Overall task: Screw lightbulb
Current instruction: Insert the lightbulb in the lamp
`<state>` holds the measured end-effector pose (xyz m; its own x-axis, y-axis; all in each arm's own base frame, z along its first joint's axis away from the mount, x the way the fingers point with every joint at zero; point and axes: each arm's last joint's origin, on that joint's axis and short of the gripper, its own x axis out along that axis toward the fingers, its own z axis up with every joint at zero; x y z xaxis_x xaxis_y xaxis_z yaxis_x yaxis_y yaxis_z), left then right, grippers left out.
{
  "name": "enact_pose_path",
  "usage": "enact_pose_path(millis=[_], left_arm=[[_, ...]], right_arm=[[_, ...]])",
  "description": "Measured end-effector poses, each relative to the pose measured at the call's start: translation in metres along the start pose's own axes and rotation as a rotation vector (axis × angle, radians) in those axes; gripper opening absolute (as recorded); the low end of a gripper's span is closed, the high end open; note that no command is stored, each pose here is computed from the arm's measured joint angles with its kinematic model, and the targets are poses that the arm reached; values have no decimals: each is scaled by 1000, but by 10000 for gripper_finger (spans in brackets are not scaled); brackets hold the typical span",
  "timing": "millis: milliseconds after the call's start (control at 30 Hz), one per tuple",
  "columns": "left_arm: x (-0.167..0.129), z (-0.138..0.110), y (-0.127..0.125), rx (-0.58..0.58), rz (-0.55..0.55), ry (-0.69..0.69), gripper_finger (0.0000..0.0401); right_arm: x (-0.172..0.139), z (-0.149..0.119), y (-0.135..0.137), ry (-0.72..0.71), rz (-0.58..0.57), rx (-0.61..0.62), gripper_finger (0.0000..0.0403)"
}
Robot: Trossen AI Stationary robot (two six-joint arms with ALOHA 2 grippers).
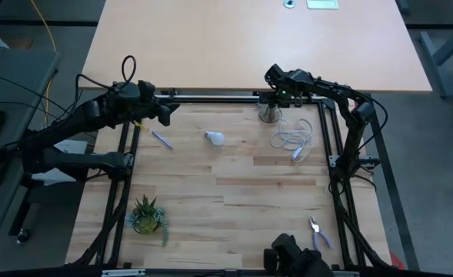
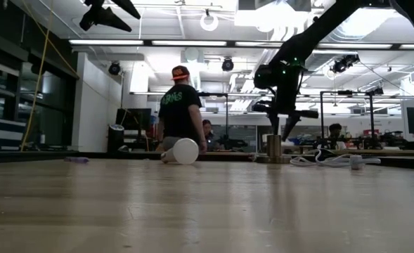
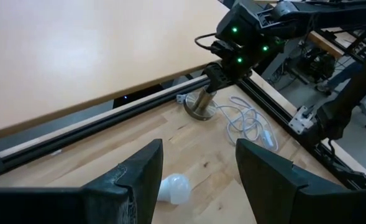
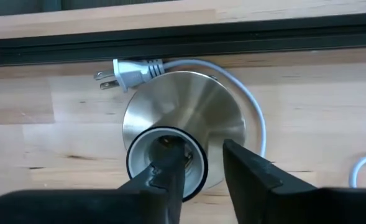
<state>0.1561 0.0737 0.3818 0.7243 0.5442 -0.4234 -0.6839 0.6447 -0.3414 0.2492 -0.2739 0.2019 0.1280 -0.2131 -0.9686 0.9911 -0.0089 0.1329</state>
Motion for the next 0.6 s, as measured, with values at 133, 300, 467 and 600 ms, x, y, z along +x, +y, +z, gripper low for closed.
enact_pose_path(millis=[133,300,467,600], left_arm=[[0,0,0,-4,0,0,195],[0,0,0,-4,0,0,195],[0,0,0,-7,0,0,195],[0,0,0,-6,0,0,195]], right_arm=[[4,0,0,13,-2,-8,69],[14,-1,3,50,4,1,60],[13,-2,3,49,1,12,60],[9,-3,3,53,8,-7,52]])
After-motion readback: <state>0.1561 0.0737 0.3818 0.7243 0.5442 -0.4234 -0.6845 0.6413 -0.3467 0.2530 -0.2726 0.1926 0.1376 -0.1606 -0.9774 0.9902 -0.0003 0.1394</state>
